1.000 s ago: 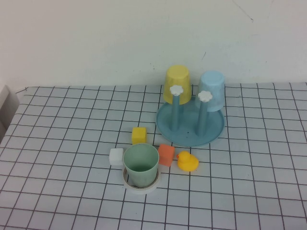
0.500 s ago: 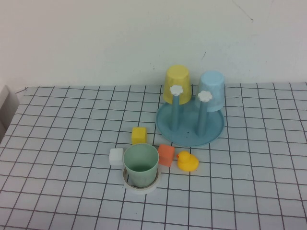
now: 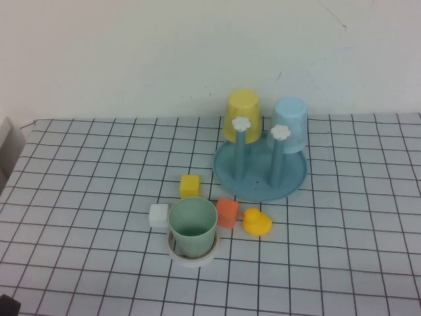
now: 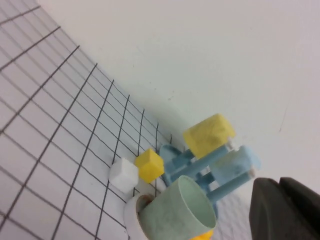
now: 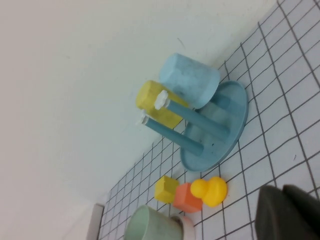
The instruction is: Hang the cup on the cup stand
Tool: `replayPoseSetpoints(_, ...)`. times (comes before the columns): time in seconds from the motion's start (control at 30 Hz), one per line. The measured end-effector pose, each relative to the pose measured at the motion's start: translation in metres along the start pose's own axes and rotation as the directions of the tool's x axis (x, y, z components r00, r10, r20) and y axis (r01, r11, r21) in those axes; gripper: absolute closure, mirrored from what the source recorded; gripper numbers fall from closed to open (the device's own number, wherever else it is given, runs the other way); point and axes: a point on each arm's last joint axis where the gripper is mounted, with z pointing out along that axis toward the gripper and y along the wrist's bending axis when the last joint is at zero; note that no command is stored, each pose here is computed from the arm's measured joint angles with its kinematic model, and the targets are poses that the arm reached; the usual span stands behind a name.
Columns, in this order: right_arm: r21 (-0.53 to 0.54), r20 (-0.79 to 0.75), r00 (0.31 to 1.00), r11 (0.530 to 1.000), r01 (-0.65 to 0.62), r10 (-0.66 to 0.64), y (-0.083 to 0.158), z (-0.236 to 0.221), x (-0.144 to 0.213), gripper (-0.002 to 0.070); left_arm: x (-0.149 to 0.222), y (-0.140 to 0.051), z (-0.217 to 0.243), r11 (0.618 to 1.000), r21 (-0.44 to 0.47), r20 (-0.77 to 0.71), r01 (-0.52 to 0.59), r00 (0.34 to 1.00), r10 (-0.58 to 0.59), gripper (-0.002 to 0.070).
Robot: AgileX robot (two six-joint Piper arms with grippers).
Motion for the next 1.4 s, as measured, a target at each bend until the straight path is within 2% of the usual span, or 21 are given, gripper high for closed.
replayPoseSetpoints(0.03, 0.0, 0.005, 1.0, 1.0, 0.031, -0.031, 0.0, 0.0, 0.0, 0.0678, -0.002, -0.007, -0.001, 0.996, 0.021, -0.014, -0.092, 0.996, 0.092, 0.0678)
replayPoseSetpoints(0.17, 0.001, 0.014, 0.988, 0.988, 0.155, -0.155, 0.0, 0.0, -0.001, 0.0678, -0.012, -0.04, -0.001, 0.962, 0.075, -0.107, -0.261, 0.957, 0.268, 0.0678)
replayPoseSetpoints(0.27, 0.001, 0.014, 0.98, 0.981, 0.196, -0.196, 0.0, 0.0, -0.001, 0.0678, -0.017, -0.062, 0.007, 0.905, 0.108, -0.268, -0.412, 0.864, 0.426, 0.0677)
replayPoseSetpoints(0.4, 0.001, 0.012, 0.977, 0.977, 0.213, -0.213, 0.0, 0.0, -0.001, 0.0678, -0.03, -0.09, 0.03, 0.795, 0.193, -0.459, -0.576, 0.663, 0.592, 0.0678)
replayPoseSetpoints(0.53, 0.001, 0.012, 0.976, 0.977, 0.215, -0.215, 0.0, 0.0, -0.001, 0.0678, -0.048, -0.109, 0.062, 0.677, 0.29, -0.567, -0.676, 0.448, 0.691, 0.0678)
replayPoseSetpoints(0.63, 0.001, 0.006, 0.977, 0.977, 0.215, -0.215, 0.0, 0.0, -0.001, 0.0678, -0.058, -0.113, 0.089, 0.63, 0.328, -0.648, -0.703, 0.318, 0.692, 0.0677)
replayPoseSetpoints(0.7, 0.0, 0.003, 0.977, 0.977, 0.215, -0.215, 0.0, 0.0, 0.0, 0.0678, -0.064, -0.113, 0.11, 0.614, 0.336, -0.69, -0.714, 0.257, 0.676, 0.0678)
replayPoseSetpoints(0.93, -0.001, -0.008, 0.976, 0.976, 0.217, -0.217, 0.0, 0.0, 0.001, 0.0678, -0.073, -0.114, 0.172, 0.566, 0.38, -0.759, -0.732, 0.104, 0.643, 0.0679)
replayPoseSetpoints(1.0, -0.001, -0.01, 0.975, 0.975, 0.221, -0.221, 0.0, 0.0, 0.001, 0.0678, -0.069, -0.119, 0.186, 0.539, 0.401, -0.764, -0.741, 0.055, 0.643, 0.0678)
replayPoseSetpoints(1.13, -0.002, -0.013, 0.975, 0.975, 0.223, -0.223, 0.0, 0.0, 0.001, 0.0678, -0.058, -0.131, 0.216, 0.456, 0.429, -0.769, -0.78, -0.05, 0.638, 0.0678)
replayPoseSetpoints(1.17, -0.002, -0.013, 0.974, 0.975, 0.224, -0.224, 0.0, 0.0, 0.001, 0.0678, -0.05, -0.136, 0.227, 0.421, 0.441, -0.775, -0.793, -0.1, 0.624, 0.0678)
replayPoseSetpoints(1.2, -0.002, -0.015, 0.974, 0.975, 0.224, -0.224, 0.0, 0.0, 0.001, 0.0678, -0.045, -0.139, 0.233, 0.409, 0.452, -0.777, -0.792, -0.125, 0.617, 0.0678)
replayPoseSetpoints(1.3, -0.002, -0.015, 0.974, 0.975, 0.224, -0.224, 0.0, 0.0, 0.001, 0.0678, -0.028, -0.144, 0.249, 0.397, 0.489, -0.777, -0.777, -0.181, 0.602, 0.0678)
replayPoseSetpoints(1.4, -0.002, -0.017, 0.974, 0.975, 0.224, -0.224, 0.0, 0.0, 0.002, 0.0678, -0.01, -0.144, 0.267, 0.399, 0.514, -0.777, -0.759, -0.214, 0.593, 0.0677)
